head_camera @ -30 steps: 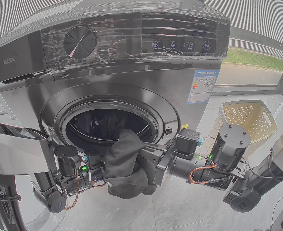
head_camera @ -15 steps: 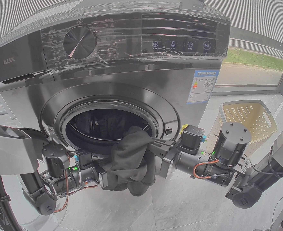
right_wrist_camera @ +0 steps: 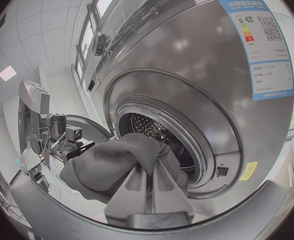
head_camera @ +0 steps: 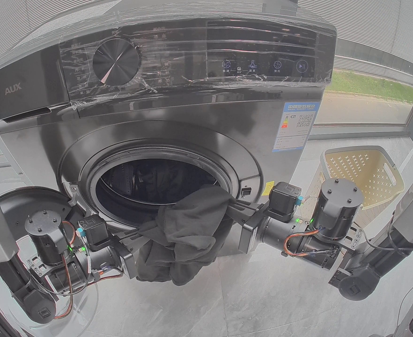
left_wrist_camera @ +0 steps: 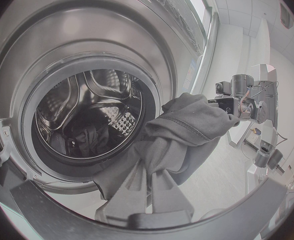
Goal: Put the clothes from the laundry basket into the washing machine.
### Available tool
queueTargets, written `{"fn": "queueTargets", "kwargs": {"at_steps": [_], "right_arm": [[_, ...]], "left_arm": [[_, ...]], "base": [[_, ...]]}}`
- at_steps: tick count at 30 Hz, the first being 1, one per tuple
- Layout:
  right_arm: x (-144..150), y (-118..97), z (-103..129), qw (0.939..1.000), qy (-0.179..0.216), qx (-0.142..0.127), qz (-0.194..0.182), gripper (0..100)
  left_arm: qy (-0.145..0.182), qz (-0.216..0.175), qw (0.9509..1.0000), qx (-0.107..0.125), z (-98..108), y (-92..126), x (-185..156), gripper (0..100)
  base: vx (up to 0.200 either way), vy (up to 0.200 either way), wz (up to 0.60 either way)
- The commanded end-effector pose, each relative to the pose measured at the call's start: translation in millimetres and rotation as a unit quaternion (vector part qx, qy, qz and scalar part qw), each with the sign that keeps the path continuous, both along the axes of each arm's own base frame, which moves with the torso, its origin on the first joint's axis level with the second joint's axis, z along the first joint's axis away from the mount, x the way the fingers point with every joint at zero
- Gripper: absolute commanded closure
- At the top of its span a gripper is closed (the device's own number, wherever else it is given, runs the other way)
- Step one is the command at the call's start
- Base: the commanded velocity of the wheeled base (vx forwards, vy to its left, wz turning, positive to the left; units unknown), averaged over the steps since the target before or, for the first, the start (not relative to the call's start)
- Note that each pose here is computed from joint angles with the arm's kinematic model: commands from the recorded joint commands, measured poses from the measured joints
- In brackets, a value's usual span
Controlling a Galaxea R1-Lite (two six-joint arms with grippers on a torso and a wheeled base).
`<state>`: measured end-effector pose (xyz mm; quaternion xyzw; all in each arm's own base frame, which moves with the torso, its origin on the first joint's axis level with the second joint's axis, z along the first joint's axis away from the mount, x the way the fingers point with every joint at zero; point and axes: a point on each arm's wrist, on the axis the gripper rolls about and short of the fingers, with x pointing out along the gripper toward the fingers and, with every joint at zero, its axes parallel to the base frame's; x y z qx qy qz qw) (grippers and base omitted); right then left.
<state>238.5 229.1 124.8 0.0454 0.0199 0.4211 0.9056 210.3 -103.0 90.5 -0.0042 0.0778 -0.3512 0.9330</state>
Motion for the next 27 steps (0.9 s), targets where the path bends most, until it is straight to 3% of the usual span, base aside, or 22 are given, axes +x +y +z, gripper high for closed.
{"fn": "queueTargets", "kwargs": {"at_steps": [1, 8, 9, 14, 18, 27], "right_arm": [[1, 1, -1, 1.0000, 0.001, -0.001, 0.001, 100], [-6, 12, 5, 0.9996, -0.012, 0.012, 0.023, 100], [-8, 14, 6, 0.9994, -0.012, 0.013, 0.028, 100], [-9, 21, 10, 0.9990, -0.009, 0.028, 0.032, 100], [2, 27, 12, 0.9992, -0.015, 0.037, -0.003, 100], [13, 27, 11, 0.9982, -0.008, 0.043, -0.042, 100]], "left_arm": [[-0.002, 0.000, 1.0000, -0.002, 2, 1, -3, 100], [0.023, -0.008, 0.9996, 0.012, -9, 0, -7, 100], [0.028, -0.008, 0.9995, 0.014, -11, -1, -6, 0], [0.046, -0.006, 0.9987, 0.020, -21, -3, 0, 0], [0.064, -0.005, 0.9974, 0.033, -32, -3, 2, 0], [0.067, -0.004, 0.9971, 0.035, -32, -2, -1, 0]], "base": [[0.000, 0.000, 0.00], [0.000, 0.000, 0.00], [0.000, 0.000, 0.00], [0.000, 0.000, 0.00], [0.000, 0.000, 0.00], [0.000, 0.000, 0.00]]}}
